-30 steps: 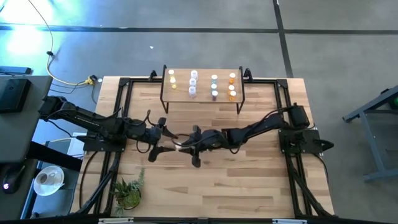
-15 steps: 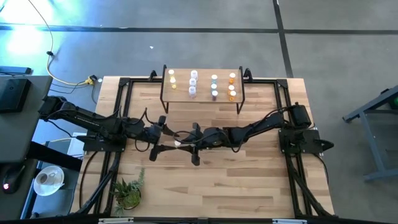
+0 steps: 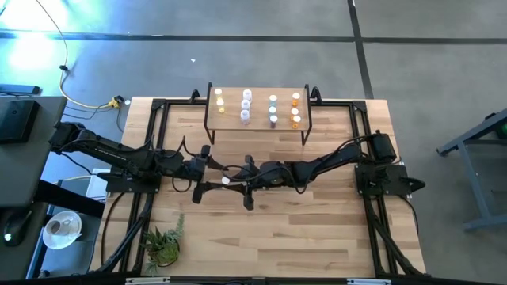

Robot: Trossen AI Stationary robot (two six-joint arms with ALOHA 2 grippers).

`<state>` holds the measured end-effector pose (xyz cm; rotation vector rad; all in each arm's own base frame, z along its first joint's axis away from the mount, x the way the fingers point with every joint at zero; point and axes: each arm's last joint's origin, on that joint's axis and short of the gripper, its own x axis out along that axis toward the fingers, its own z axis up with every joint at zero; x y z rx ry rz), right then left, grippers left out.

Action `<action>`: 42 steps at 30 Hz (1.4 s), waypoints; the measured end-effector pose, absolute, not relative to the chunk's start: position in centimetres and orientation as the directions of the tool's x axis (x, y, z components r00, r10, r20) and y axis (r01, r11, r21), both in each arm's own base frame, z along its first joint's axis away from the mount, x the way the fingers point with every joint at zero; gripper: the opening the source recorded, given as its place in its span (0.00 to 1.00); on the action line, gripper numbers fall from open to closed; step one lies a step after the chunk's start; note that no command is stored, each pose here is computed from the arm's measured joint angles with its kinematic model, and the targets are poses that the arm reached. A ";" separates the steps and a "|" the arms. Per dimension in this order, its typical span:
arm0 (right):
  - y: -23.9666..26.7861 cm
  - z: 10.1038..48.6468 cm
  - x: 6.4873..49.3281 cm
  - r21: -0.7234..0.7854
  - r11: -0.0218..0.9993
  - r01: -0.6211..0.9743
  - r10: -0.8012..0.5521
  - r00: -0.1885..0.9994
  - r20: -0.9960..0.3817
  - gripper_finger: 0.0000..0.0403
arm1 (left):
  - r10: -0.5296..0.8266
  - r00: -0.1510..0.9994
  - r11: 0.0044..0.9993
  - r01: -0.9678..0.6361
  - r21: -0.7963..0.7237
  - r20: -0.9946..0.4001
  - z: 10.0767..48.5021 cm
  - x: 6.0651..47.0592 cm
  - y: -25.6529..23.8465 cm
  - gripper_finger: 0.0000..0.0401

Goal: Pick and place medicine bottles onto shelf by color
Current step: Put the yellow pill bottle on the shelf aligned with the yellow pill bottles

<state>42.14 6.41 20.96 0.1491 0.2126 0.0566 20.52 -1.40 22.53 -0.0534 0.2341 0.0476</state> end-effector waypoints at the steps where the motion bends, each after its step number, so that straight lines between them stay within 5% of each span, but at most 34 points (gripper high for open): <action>1: 6.4 21.0 42.1 0.153 0.987 -0.040 0.071 0.976 -0.206 0.20 | 0.041 0.972 0.997 -0.055 -0.053 -0.232 22.5 20.5 -1.4 0.63; 22: 6.4 21.0 42.1 0.135 0.990 -0.041 0.069 0.976 -0.207 0.20 | 0.022 0.971 0.997 -0.039 -0.066 -0.238 22.5 20.5 -1.5 0.40; 42: 5.9 20.9 42.2 0.136 0.990 -0.037 0.066 0.975 -0.213 0.20 | 0.005 0.972 0.997 -0.022 -0.069 -0.237 22.5 20.5 -1.5 0.29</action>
